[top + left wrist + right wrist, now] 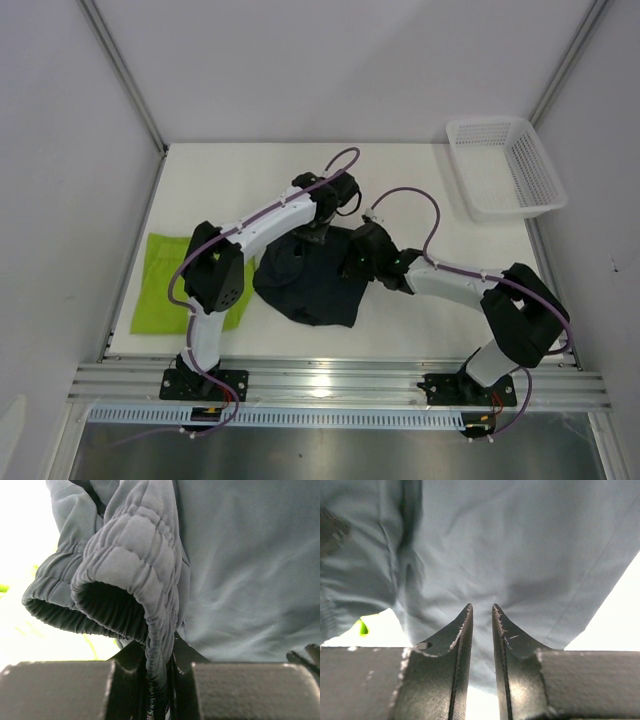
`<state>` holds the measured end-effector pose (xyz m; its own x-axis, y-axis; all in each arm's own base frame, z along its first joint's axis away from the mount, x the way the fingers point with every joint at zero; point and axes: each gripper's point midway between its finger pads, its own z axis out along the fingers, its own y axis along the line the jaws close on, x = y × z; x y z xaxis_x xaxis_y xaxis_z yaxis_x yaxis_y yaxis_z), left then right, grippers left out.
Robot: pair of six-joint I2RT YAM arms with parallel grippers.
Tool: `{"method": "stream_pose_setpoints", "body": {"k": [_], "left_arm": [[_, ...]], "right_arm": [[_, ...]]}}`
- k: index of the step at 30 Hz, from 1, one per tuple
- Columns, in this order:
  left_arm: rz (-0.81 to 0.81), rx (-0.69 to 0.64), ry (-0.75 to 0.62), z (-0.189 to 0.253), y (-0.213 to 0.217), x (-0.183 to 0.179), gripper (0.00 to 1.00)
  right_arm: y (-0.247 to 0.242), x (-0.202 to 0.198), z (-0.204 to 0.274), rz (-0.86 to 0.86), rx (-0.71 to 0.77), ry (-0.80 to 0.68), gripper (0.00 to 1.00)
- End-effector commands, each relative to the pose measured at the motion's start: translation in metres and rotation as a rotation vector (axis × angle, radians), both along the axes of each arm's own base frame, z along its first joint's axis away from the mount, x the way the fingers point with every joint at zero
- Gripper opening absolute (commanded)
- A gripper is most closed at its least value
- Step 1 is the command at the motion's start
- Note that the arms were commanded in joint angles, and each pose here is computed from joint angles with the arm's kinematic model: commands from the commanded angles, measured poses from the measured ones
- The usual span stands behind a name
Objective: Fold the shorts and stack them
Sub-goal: Fold the shorts
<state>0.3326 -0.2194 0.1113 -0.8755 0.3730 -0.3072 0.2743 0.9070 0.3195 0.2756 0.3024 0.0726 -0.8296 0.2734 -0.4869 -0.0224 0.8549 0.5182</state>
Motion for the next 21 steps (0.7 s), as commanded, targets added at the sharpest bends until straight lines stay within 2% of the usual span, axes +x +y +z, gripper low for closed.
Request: {"method": "stream_pose_setpoints", "body": {"k": [1, 5, 12, 16, 21], "left_arm": [[-0.057, -0.049, -0.023, 0.007, -0.017, -0.002, 0.01], [-0.099, -0.060, -0.018, 0.002, -0.029, -0.003, 0.01], [-0.126, 0.010, -0.050, 0.000, -0.034, -0.005, 0.01], [-0.122, 0.026, -0.061, 0.000, -0.029, -0.007, 0.01], [-0.125, 0.047, -0.063, 0.000, -0.024, -0.009, 0.01]], "right_arm": [[-0.016, 0.014, 0.006, -0.048, 0.023, -0.010, 0.25], [-0.032, 0.029, -0.009, -0.073, 0.035, 0.036, 0.27], [-0.048, 0.055, -0.041, -0.092, 0.020, 0.121, 0.22], [-0.032, 0.069, -0.035, -0.050, 0.080, 0.113, 0.19], [-0.009, 0.087, -0.020, 0.009, 0.243, 0.072, 0.09]]}}
